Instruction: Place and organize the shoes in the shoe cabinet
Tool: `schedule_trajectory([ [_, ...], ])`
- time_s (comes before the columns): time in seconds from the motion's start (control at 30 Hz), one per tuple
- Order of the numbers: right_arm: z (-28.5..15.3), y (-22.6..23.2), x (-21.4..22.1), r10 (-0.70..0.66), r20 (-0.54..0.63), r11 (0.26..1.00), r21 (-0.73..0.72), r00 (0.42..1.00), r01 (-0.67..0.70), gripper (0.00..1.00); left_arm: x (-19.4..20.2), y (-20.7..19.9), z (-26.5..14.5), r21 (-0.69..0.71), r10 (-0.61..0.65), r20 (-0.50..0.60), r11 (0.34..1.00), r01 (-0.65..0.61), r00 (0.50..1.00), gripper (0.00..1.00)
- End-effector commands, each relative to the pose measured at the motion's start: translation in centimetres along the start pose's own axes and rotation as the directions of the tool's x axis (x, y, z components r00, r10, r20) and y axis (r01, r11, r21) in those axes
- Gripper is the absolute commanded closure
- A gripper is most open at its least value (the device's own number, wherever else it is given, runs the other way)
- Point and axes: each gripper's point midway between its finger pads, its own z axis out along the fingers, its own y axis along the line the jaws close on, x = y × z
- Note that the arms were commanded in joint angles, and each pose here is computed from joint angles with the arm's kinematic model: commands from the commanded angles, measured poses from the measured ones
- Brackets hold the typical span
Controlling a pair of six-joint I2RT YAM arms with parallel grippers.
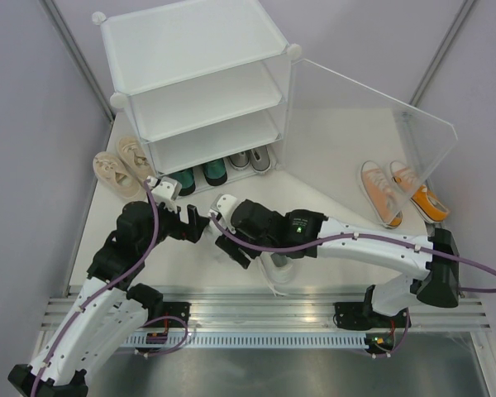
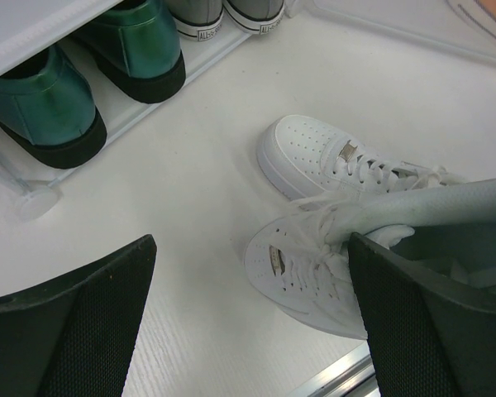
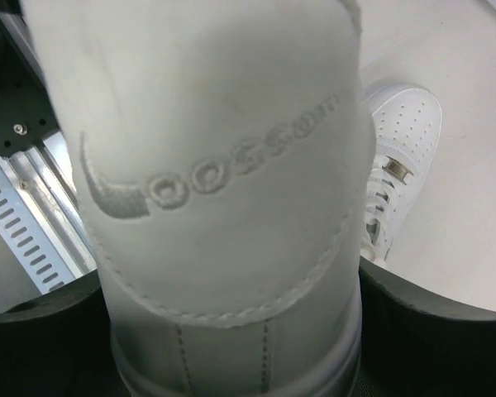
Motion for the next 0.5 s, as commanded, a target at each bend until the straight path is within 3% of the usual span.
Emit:
schedule_trajectory([
  [0.0,0.0,-0.2,-1.0,-0.018,0.077,1.0,-0.012,0.997,0.019,0.68,-1.0,-0.6,-0.2,0.026,-0.006,0.027,1.0,0.006,1.0,0.01],
  [0.03,-0.3,-0.3,-1.1,-0.015,0.091,1.0,-0.013,0.996,0.016,0.74,-1.0,-0.5,-0.2,0.021,-0.007,0.026,1.0,0.006,1.0,0.01],
  [0.07,-0.5,-0.4,-1.3,-0.01,0.101,1.0,-0.012,0.995,0.011,0.86,-1.1,-0.5,-0.2,0.02,-0.006,0.031,1.0,0.005,1.0,0.01],
  [0.17,-1.1,-0.6,-1.7,0.001,0.12,1.0,-0.005,0.993,0.0,0.99,-1.4,-0.3,-0.5,0.005,-0.003,0.047,1.0,0.003,0.999,0.01],
  [0.33,-1.6,-1.2,-1.8,0.022,0.144,1.0,0.012,0.989,-0.024,0.99,-1.9,0.2,-0.9,-0.025,0.001,0.074,1.0,0.001,0.997,0.01],
  [0.47,-2.8,-1.6,-3.1,0.044,0.245,0.999,0.021,0.969,-0.05,0.99,-2.7,1.0,-1.6,-0.076,0.002,0.111,0.997,0.006,0.994,0.01],
])
